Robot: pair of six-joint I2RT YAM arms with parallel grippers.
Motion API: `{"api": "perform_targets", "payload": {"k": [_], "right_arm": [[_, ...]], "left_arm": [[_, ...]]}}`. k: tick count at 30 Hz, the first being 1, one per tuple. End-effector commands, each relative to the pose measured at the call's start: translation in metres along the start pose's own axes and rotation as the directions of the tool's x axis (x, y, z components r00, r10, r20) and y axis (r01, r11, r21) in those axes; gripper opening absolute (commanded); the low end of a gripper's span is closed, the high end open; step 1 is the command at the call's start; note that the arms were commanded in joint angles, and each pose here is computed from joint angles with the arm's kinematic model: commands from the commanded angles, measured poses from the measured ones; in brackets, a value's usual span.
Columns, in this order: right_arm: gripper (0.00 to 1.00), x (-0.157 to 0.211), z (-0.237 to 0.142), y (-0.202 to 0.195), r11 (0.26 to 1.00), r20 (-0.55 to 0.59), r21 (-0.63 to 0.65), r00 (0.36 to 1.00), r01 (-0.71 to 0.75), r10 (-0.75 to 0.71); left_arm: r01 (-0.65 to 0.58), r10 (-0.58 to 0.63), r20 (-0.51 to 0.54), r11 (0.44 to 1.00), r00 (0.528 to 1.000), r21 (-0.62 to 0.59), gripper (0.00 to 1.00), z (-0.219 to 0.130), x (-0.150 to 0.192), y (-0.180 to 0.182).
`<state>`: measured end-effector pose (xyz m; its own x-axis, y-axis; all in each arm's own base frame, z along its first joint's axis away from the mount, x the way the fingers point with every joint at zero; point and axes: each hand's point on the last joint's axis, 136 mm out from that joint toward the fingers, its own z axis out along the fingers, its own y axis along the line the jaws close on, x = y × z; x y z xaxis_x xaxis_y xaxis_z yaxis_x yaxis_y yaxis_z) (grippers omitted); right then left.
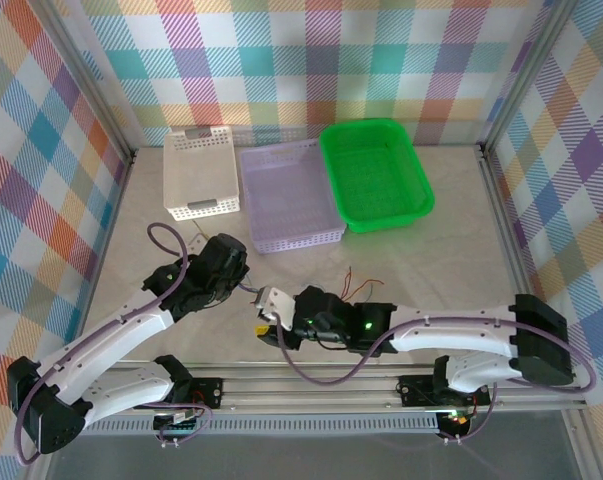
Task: Untangle the cables
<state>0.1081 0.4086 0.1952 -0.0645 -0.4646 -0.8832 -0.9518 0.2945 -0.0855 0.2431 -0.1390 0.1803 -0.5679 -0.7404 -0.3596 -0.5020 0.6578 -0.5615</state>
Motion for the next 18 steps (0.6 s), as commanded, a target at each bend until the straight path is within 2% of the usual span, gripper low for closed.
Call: {"api": "perform_targets", "payload": {"k": [1,7,10,18], "right_arm": [[0.43,-0.028,0.008,-0.022,0.983,0.072,0.169,0.994,0.075,-0.088],[0.38,-0.031,0.016,-0.04,0.949,0.08,0.301,0.989,0.099,-0.128],[0.36,-0.033,0.017,-0.043,0.941,0.098,0.325,0.987,0.092,-0.131],[0.12,-0.031,0.015,-0.048,0.932,0.106,0.354,0.986,0.081,-0.126]], "left_arm": [[0.052,-0.052,-0.012,0.998,0.999,0.022,0.0,-0.004,-0.002,-0.008],[0.063,-0.062,-0.016,0.998,0.998,0.021,0.0,-0.004,-0.002,-0.007],[0.061,-0.061,-0.016,0.998,0.998,0.021,0.0,-0.003,-0.001,-0.007],[0.061,-0.061,-0.008,0.998,0.998,0.019,0.0,-0.003,-0.002,-0.005]]}}
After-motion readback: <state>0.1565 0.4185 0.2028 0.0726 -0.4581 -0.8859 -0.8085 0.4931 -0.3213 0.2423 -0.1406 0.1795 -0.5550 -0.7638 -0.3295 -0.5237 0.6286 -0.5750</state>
